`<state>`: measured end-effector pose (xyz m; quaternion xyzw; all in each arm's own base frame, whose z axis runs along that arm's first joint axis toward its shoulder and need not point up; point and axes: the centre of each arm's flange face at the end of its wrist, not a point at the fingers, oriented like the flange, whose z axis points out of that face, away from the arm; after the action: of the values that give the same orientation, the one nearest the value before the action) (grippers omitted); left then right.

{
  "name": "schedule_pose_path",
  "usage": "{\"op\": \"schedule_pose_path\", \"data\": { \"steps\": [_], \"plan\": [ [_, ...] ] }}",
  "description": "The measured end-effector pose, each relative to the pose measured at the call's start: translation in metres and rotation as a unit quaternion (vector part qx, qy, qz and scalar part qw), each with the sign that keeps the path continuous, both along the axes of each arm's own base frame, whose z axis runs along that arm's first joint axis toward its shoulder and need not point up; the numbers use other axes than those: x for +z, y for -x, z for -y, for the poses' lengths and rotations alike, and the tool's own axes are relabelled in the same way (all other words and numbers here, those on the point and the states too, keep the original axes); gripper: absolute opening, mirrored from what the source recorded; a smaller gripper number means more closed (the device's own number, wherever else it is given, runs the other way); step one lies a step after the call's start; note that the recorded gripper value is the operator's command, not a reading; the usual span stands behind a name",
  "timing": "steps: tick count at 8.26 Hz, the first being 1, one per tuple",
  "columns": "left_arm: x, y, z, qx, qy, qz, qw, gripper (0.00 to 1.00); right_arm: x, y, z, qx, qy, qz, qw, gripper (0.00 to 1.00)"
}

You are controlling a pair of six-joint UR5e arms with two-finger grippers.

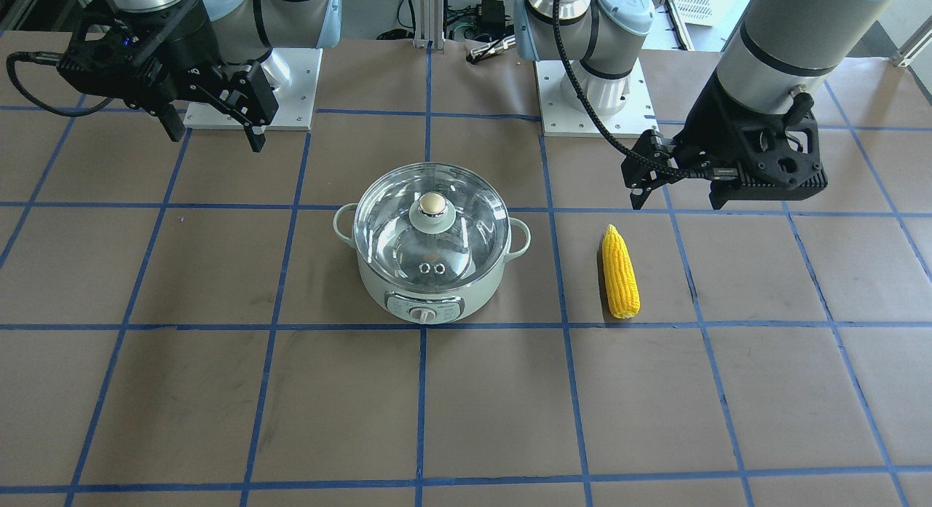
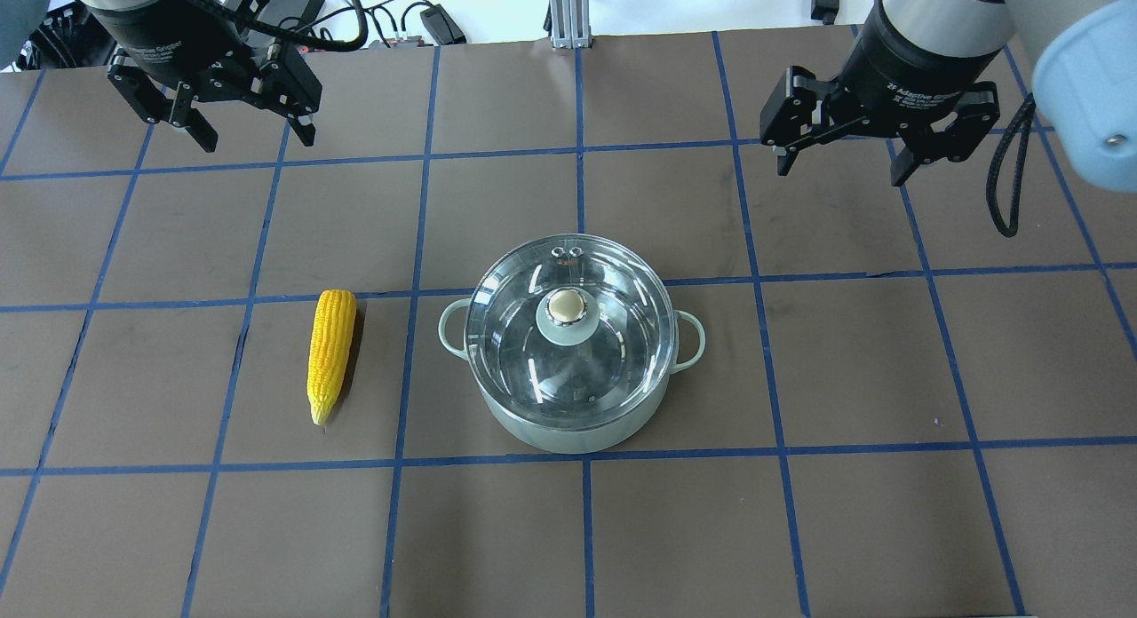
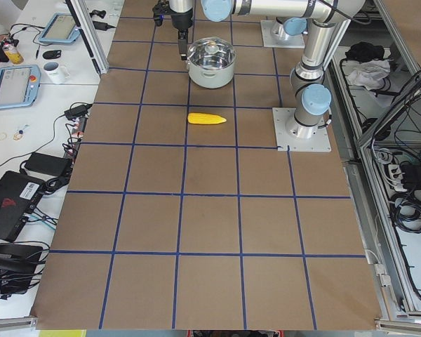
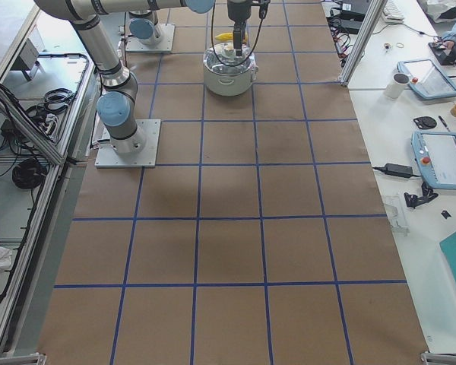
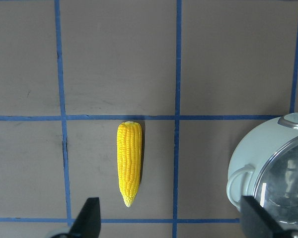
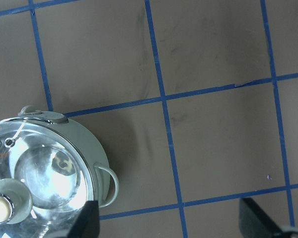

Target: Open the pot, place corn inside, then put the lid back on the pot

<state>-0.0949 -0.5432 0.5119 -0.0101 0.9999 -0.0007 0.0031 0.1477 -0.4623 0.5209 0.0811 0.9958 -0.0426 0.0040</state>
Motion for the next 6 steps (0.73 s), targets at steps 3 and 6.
{"op": "schedule_pose_path", "data": {
  "steps": [3,6],
  "plan": [
    [-0.004,-0.001,0.002,-0.002,-0.004,-0.001,1.0,1.0,0.0,0.0,0.0,0.0,0.0,0.0,1.0,1.0],
    [-0.04,-0.008,0.01,-0.006,-0.016,0.0,0.9999,1.0,-0.001,0.0,-0.001,0.0,-0.003,0.0,1.0,1.0]
  ]
}}
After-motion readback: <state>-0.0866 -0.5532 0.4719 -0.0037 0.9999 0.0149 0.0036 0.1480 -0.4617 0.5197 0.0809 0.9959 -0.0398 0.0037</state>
